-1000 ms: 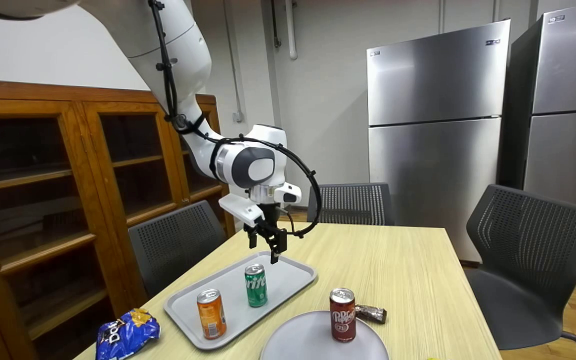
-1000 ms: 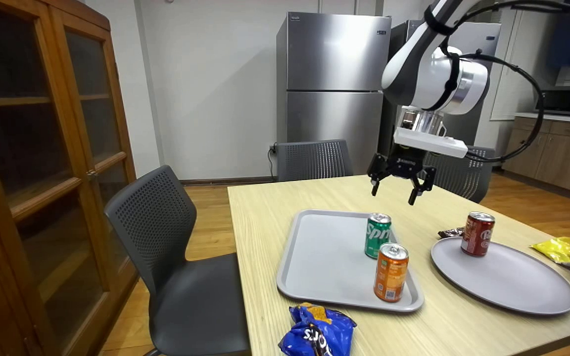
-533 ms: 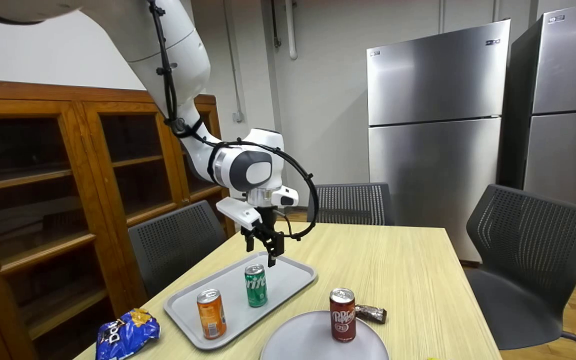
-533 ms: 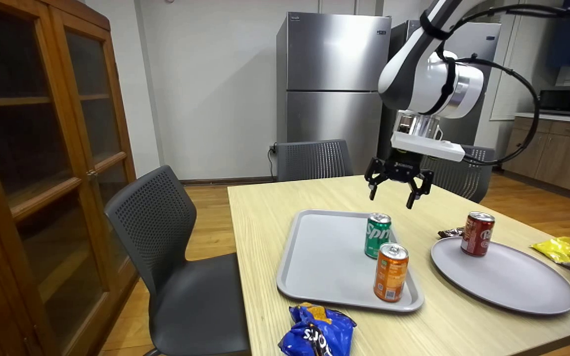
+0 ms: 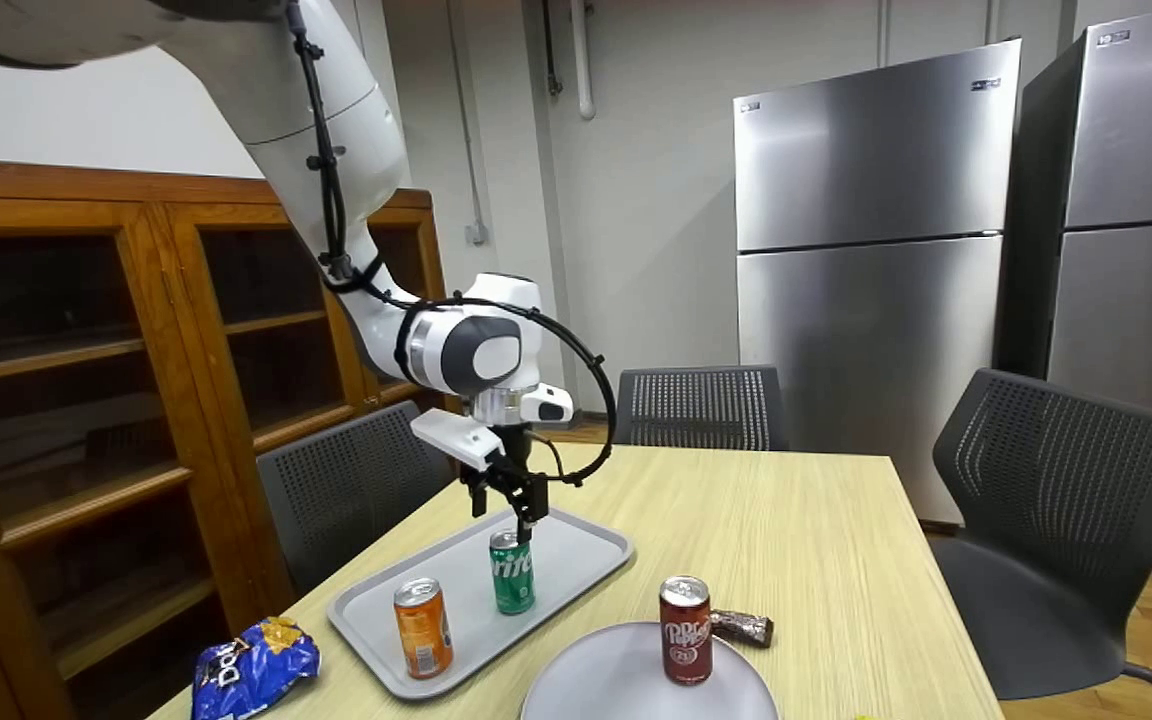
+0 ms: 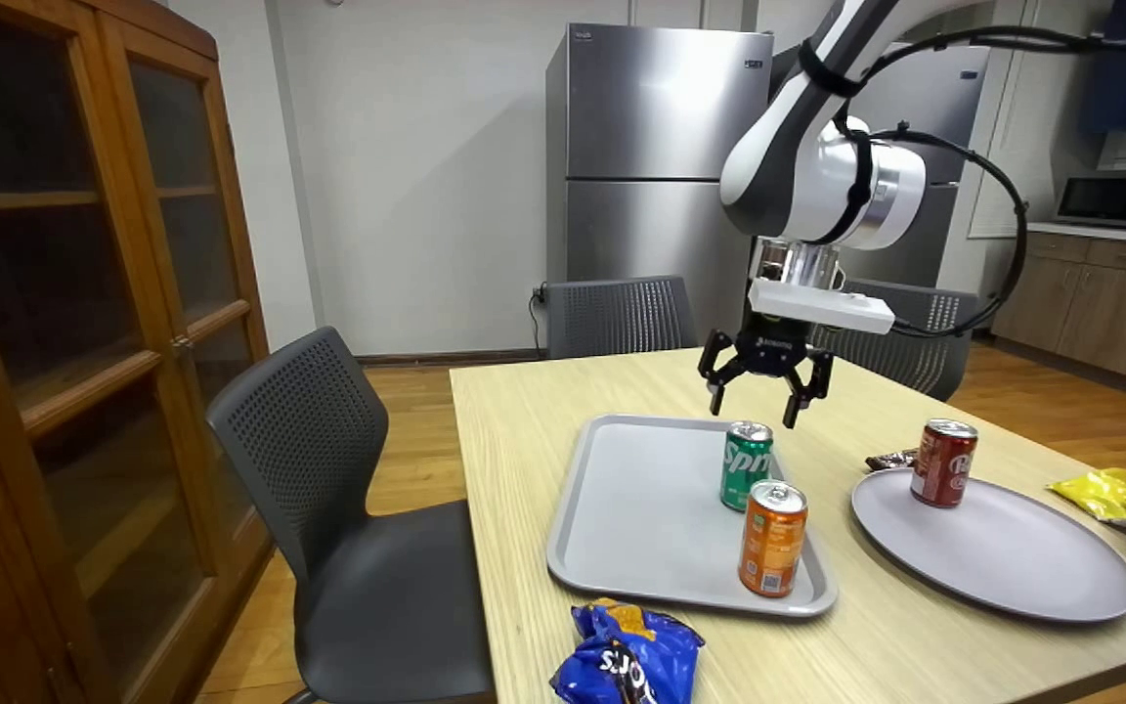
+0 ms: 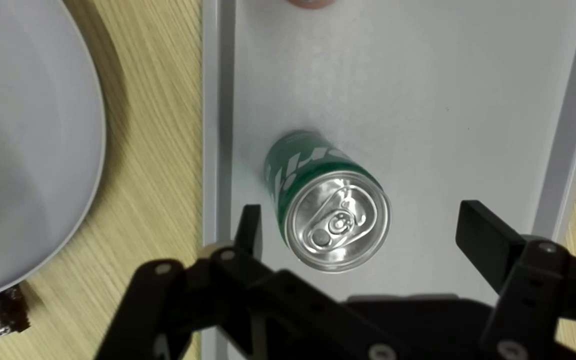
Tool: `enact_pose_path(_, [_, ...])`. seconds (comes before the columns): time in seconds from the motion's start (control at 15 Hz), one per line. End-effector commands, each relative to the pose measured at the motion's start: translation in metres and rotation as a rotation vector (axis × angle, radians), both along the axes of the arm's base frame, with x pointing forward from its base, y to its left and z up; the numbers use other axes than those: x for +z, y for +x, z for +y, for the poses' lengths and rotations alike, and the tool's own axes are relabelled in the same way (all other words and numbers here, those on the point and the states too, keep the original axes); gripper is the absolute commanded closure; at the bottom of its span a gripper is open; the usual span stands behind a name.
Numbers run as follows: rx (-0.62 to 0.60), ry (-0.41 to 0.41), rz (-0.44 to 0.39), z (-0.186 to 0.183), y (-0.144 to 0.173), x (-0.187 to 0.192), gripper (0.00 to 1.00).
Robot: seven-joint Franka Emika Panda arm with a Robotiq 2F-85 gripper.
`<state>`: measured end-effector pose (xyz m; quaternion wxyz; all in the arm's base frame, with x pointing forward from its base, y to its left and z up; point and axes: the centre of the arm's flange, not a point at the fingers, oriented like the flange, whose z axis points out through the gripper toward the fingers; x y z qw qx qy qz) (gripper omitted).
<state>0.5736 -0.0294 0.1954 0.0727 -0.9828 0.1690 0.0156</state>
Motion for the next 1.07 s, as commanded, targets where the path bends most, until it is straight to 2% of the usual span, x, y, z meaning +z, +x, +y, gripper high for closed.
enact_pose_path(0.0, [-0.005,-0.040,-0.005,0.002,0.000,-0.001,0.00])
enact_pose_path(0.4, [-0.002,-0.090,-0.047,0.002,0.004,-0.009,0.00])
enact_pose_path(1.0, [0.022,-0.095,-0.025,0.010,0.007,-0.033,0.00])
